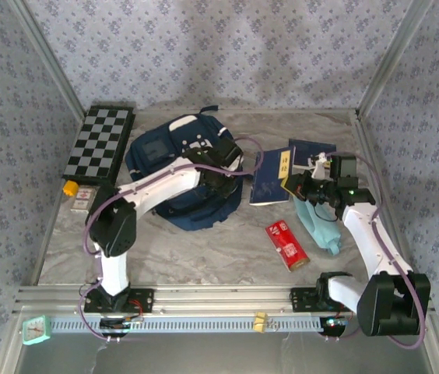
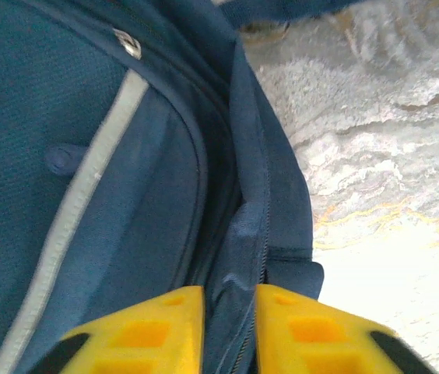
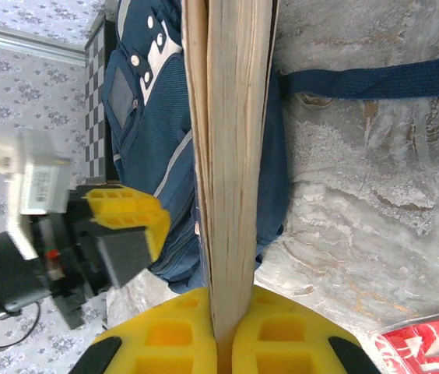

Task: Pack the student bag

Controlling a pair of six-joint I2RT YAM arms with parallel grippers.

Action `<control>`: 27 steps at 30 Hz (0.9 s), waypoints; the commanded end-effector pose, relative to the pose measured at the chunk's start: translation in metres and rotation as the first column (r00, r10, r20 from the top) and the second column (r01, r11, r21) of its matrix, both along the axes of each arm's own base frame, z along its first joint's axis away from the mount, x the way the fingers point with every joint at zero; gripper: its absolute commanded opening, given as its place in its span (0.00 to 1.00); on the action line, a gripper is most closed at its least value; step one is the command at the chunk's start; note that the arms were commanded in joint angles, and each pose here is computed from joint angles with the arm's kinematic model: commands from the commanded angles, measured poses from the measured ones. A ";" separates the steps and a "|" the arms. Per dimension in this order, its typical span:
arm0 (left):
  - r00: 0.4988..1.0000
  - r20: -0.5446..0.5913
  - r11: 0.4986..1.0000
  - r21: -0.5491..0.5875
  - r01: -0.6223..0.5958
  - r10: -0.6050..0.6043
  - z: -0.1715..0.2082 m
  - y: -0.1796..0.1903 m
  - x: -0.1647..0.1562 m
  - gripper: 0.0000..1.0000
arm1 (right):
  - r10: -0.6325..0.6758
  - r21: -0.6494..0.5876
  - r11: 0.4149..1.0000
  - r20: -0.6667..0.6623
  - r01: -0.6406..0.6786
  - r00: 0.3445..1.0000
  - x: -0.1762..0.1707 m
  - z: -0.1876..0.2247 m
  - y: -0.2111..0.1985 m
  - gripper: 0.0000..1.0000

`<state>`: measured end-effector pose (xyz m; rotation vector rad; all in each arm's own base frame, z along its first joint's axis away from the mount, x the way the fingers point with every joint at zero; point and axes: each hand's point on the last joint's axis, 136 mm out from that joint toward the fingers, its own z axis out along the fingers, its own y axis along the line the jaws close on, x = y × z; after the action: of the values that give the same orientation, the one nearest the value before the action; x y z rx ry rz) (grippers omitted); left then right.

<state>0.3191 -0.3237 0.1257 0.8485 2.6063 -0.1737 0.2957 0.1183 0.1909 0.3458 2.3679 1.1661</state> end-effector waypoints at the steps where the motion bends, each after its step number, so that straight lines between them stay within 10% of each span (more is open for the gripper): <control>1: 0.998 -0.055 0.998 0.040 0.037 -0.035 -0.016 -0.003 -0.004 0.33 | 0.016 0.026 1.000 0.012 -0.016 1.000 -0.005 0.005 0.002 0.00; 11: 0.999 -0.051 0.991 0.131 0.000 0.006 -0.045 0.001 0.013 0.38 | 0.010 0.027 1.000 0.016 -0.010 1.000 -0.005 0.005 0.000 0.00; 22: 0.999 -0.034 0.996 0.079 -0.031 0.034 -0.027 0.006 0.019 0.01 | 0.012 0.030 0.999 0.020 -0.013 1.000 -0.004 0.006 -0.001 0.00; 27: 0.997 0.032 0.997 0.006 -0.072 0.072 0.019 0.011 0.018 0.00 | 0.028 0.039 0.999 0.002 -0.028 1.000 -0.010 0.011 0.002 0.00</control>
<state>0.3302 -0.3229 0.0901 0.8562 2.6861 -0.0941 0.2919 0.1164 0.1867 0.3645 2.3781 1.1799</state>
